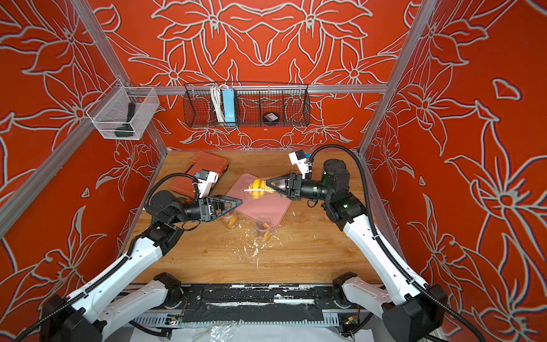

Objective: Pour the cookies out of the jar
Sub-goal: Pick up the jar from the center of the board.

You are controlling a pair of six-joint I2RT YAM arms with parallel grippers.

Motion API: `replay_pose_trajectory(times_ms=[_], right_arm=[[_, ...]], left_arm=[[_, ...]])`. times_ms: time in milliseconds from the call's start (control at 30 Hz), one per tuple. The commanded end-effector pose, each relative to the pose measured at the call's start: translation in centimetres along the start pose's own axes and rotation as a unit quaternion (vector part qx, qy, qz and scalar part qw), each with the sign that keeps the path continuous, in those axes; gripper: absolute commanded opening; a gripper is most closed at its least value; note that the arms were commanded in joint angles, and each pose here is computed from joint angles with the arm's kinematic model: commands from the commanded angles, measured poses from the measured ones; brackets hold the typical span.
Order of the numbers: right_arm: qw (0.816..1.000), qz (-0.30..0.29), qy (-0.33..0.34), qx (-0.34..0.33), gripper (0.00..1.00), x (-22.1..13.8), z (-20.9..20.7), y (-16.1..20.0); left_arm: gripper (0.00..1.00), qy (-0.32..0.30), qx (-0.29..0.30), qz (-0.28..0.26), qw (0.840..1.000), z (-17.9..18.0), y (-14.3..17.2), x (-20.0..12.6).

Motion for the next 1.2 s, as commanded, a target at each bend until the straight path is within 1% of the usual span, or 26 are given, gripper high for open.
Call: replay_pose_trajectory(times_ms=[0, 300, 433, 500, 733, 1033, 1167], right_arm=[[0.999, 0.014, -0.024, -0.019, 0.56, 0.3, 0.9, 0.3], [0.999, 0.034, -0.028, -0.023, 0.55, 1.7, 0.8, 1.2], [0.998, 0.044, -0.028, -0.024, 0.54, 2.3, 0.7, 1.7], [0.998, 0.049, -0.03, -0.025, 0.54, 2.6, 0.8, 2.0], [0.997, 0.065, -0.031, -0.026, 0.54, 3.7, 0.6, 2.8], [0.997, 0.065, -0.024, -0.026, 0.53, 4.2, 0.2, 3.0], [0.998, 0.062, -0.021, -0.025, 0.53, 4.3, 0.0, 3.0]], left_arm=[[0.98, 0.033, 0.014, 0.01, 0.999, -1.4, -0.4, 0.2], [0.98, 0.046, 0.001, 0.021, 0.999, -1.3, -0.4, 0.8], [0.98, 0.057, 0.004, 0.02, 0.998, -1.8, -0.5, 1.0], [0.98, 0.052, -0.008, 0.023, 0.998, -1.1, -0.7, 1.4], [0.98, 0.054, -0.014, 0.023, 0.998, -1.0, -0.8, 1.6], [0.98, 0.06, -0.016, 0.025, 0.998, -1.1, -0.6, 1.7], [0.96, 0.062, -0.019, 0.03, 0.997, -1.0, -0.3, 1.7]])
Point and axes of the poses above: each gripper's point midway between its finger pads, its own x axis out along the fingers, its own z axis along the line the jaws close on, y = z × x, the point moved 9 cm from there along -x, back along the fingers, and after that the axes turned 3 degrees about x, right-handed, at the moved point
